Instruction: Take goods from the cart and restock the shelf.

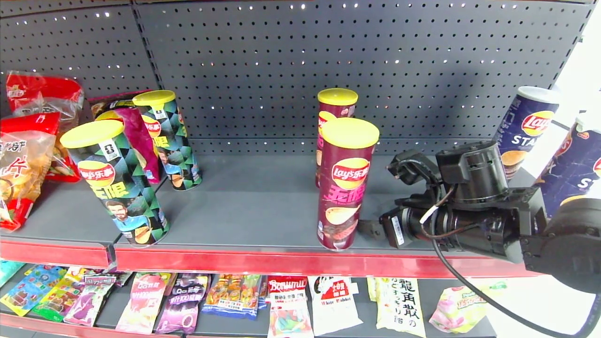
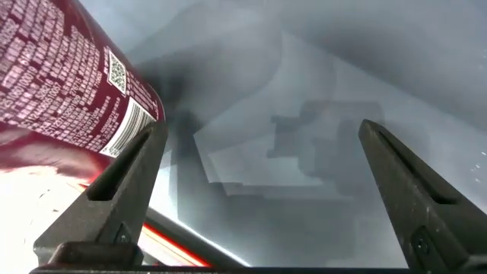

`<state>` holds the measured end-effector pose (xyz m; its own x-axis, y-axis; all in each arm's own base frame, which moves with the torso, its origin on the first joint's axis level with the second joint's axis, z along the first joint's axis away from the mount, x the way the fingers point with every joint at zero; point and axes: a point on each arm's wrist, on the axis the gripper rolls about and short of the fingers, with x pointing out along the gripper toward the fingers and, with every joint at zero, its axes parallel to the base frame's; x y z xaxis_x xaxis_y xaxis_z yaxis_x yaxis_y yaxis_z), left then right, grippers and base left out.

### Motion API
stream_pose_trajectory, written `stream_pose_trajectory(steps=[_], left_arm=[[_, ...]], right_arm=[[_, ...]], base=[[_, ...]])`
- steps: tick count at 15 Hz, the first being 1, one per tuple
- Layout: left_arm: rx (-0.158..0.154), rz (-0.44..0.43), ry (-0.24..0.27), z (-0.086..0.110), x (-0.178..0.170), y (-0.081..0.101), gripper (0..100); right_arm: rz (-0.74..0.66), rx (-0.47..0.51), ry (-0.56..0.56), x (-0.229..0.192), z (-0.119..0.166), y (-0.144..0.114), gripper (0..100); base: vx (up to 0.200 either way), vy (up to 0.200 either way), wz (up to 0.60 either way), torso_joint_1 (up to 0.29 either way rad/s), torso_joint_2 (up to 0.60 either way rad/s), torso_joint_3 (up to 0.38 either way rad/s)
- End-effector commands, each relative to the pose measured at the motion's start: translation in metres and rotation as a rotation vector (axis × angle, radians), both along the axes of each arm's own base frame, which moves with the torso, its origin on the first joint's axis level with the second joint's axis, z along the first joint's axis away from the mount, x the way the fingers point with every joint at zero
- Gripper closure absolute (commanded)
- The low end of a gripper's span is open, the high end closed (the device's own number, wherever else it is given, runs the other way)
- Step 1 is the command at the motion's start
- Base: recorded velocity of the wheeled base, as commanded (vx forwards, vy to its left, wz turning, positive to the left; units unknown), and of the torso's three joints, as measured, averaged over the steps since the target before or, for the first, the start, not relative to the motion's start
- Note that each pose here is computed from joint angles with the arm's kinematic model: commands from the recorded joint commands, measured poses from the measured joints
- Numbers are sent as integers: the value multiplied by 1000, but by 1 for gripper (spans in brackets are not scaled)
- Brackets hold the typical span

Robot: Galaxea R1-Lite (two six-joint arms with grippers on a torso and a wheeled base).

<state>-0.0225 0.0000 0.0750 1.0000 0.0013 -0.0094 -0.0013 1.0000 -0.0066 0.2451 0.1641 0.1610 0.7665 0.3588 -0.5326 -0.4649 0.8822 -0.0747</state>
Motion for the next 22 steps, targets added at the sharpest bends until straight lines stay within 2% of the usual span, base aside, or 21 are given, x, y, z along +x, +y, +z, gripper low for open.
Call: stream_pose_trajectory(steps=[1,9,17,19,22], left_arm=[[-1,0,0,0,0,0,0],[-1,0,0,0,0,0,0],[0,0,0,0,0,0,0],[0,0,0,0,0,0,0],[0,0,0,0,0,0,0]], right_arm=[[5,0,-2,0,0,2,0],[43,17,-27,-1,0,15,0],[45,16,-23,-2,-2,16,0],[33,20,-27,-3,1,11,0],[-21,56,-85,-21,21,-19,0]], base=[[0,0,0,0,0,0],[0,0,0,0,0,0],[0,0,0,0,0,0],[0,0,0,0,0,0],[0,0,0,0,0,0]])
